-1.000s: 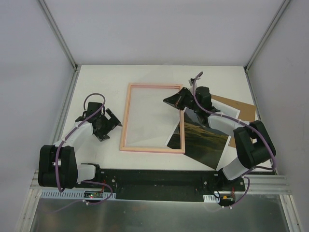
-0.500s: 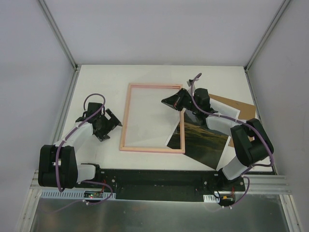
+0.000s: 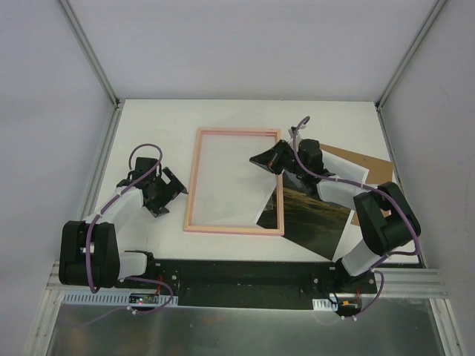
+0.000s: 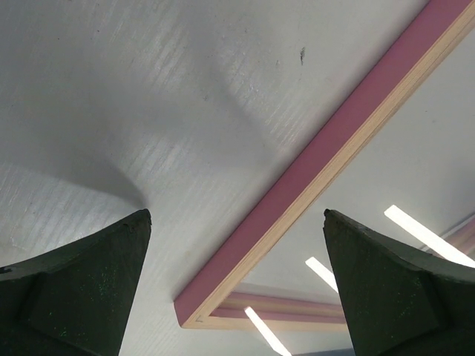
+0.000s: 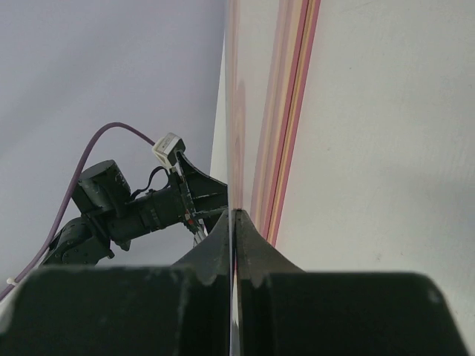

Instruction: Put the photo into the frame

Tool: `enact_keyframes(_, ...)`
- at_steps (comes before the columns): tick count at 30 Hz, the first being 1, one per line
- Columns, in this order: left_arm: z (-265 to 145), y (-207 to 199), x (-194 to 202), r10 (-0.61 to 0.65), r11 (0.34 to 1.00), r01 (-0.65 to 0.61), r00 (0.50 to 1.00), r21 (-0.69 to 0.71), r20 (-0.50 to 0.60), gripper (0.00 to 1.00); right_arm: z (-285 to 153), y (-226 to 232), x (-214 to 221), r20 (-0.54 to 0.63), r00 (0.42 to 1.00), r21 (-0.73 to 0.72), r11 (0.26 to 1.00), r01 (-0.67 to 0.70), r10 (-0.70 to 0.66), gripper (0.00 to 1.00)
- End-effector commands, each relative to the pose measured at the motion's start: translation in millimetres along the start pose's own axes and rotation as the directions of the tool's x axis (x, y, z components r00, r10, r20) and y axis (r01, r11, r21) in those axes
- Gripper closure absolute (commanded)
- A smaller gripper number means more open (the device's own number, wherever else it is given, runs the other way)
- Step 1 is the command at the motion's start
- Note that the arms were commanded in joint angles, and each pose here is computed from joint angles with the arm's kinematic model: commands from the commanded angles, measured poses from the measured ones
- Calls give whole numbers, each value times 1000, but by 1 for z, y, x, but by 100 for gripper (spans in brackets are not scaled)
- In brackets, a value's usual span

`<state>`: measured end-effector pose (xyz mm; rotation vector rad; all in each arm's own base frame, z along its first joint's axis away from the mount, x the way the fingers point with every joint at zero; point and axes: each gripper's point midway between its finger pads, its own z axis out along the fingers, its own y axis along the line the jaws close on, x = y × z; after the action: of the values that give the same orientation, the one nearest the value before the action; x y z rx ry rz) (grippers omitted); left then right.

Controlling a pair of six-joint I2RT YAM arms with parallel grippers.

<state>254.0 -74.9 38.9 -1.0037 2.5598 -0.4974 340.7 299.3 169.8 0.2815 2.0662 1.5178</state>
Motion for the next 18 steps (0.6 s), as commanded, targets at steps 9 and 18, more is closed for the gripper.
enact_keyframes(9,3,6,-2,-11,1000,11,1000,-19,11,1,-9,25,-6,51,996,-76,994,74,-71,99)
enact_keyframes(18,4,5,-1,-12,1000,12,1000,-21,3,1,-13,26,-7,63,995,-71,994,84,-79,99)
